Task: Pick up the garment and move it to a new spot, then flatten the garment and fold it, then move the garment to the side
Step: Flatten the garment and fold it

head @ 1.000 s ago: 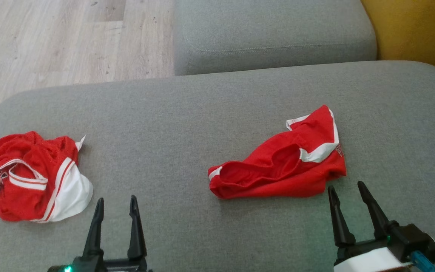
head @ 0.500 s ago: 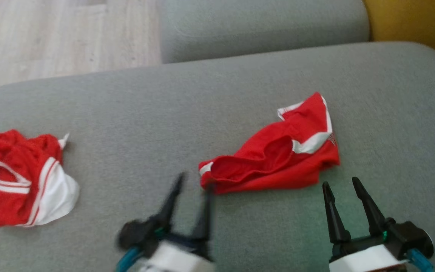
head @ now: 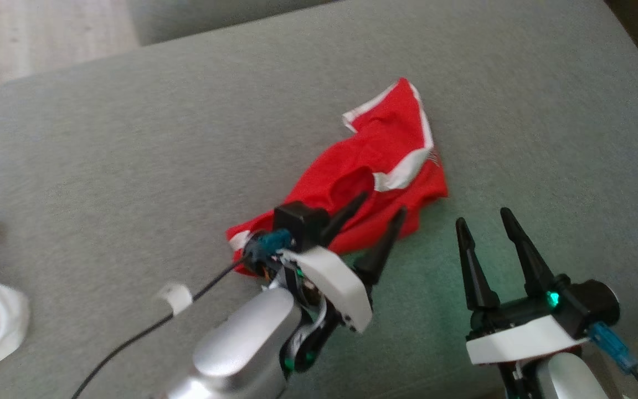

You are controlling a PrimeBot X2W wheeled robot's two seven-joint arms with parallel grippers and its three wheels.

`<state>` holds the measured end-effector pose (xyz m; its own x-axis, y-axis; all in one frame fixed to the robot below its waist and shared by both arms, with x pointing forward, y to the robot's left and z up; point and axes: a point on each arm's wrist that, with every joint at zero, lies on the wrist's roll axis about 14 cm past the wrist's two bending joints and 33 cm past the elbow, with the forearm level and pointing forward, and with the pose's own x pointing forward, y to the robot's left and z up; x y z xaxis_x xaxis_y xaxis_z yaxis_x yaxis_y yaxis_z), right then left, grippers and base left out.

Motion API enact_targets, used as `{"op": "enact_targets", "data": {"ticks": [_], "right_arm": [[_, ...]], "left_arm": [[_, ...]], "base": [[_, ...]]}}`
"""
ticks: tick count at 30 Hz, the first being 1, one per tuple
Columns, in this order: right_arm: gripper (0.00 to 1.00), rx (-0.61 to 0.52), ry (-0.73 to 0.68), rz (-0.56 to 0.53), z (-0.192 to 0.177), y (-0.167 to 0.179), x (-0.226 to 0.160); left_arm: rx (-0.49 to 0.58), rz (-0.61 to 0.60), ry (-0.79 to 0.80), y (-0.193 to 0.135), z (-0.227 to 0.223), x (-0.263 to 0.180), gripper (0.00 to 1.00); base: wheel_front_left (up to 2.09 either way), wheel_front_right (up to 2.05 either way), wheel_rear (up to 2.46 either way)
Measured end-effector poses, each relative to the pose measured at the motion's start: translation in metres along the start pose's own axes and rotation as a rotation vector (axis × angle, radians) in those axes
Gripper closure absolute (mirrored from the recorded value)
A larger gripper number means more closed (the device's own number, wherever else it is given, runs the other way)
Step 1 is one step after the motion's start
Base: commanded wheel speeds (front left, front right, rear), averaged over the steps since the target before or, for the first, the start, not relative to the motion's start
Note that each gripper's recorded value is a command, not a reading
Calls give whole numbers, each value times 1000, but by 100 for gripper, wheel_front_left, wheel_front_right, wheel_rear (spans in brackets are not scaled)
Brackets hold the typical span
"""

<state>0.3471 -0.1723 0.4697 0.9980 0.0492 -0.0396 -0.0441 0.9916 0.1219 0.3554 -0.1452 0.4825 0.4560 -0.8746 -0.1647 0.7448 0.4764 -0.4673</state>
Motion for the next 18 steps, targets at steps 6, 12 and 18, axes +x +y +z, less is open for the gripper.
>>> {"op": "enact_targets", "data": {"ticks": [6, 12, 18], "right_arm": [[0, -1, 34, -64, -8, -17, -9], [0, -2, 40, -93, -9, -25, -11], [0, -5, 35, -101, -7, -27, -13]], "left_arm": [[-31, 48, 106, 21, -23, 25, 0], [-73, 65, 98, 31, -24, 38, 0], [-70, 66, 42, 31, -16, 43, 100]], "base": [[0, 0, 0], [0, 0, 0], [0, 0, 0]]}}
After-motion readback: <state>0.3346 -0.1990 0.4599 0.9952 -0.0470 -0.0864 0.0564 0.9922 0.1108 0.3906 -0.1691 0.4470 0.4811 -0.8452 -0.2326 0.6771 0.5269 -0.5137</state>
